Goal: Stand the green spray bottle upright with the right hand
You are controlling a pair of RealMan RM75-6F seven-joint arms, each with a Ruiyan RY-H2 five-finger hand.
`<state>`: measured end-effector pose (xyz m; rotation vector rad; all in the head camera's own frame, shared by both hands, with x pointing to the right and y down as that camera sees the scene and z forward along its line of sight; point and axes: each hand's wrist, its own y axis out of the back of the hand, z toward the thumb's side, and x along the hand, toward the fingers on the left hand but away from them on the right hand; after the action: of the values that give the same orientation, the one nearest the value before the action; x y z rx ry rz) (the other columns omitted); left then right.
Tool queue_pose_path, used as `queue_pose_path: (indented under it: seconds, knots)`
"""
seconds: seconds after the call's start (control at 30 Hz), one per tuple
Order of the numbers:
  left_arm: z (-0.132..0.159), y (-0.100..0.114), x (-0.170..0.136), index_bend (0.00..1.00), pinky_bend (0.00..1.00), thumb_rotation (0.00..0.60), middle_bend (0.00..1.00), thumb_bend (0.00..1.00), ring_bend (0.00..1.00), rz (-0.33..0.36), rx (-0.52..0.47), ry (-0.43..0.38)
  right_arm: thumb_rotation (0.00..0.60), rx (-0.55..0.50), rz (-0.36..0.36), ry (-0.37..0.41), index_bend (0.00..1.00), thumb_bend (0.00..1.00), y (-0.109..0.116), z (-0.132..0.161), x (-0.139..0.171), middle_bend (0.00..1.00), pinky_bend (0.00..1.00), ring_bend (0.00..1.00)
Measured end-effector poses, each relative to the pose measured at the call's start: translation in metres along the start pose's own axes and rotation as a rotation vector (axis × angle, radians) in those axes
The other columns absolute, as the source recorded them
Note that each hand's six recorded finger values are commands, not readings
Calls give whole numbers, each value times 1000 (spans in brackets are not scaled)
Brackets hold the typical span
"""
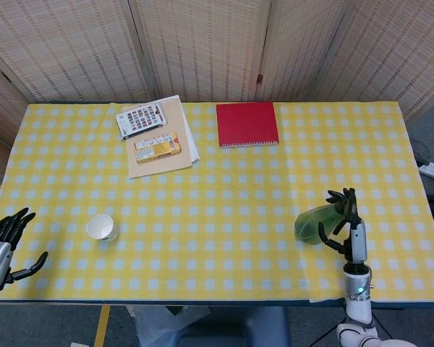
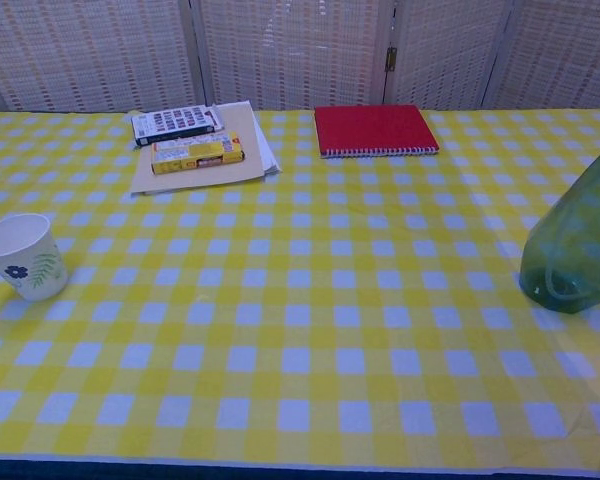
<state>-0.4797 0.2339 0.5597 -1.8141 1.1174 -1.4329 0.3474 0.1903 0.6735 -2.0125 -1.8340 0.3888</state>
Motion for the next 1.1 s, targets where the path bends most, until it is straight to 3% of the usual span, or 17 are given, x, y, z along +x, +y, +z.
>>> queue_pose_path:
  seconds: [0.57, 0.8, 1.1]
  knots:
    - [1, -3, 2, 90, 42, 224, 51, 366, 35, -8, 15, 3, 600, 69, -62, 13, 0, 444, 43, 3, 10, 148, 150, 207]
    - [1, -3, 2, 90, 42, 226, 51, 367, 35, -5, 18, 5, 600, 75, -59, 11, 0, 442, 48, 4, 11, 116, 108, 181]
    - [1, -2, 1, 93, 42, 223, 51, 366, 35, 0, 13, 5, 600, 81, -13, -3, 0, 441, 37, 2, 4, 104, 90, 160]
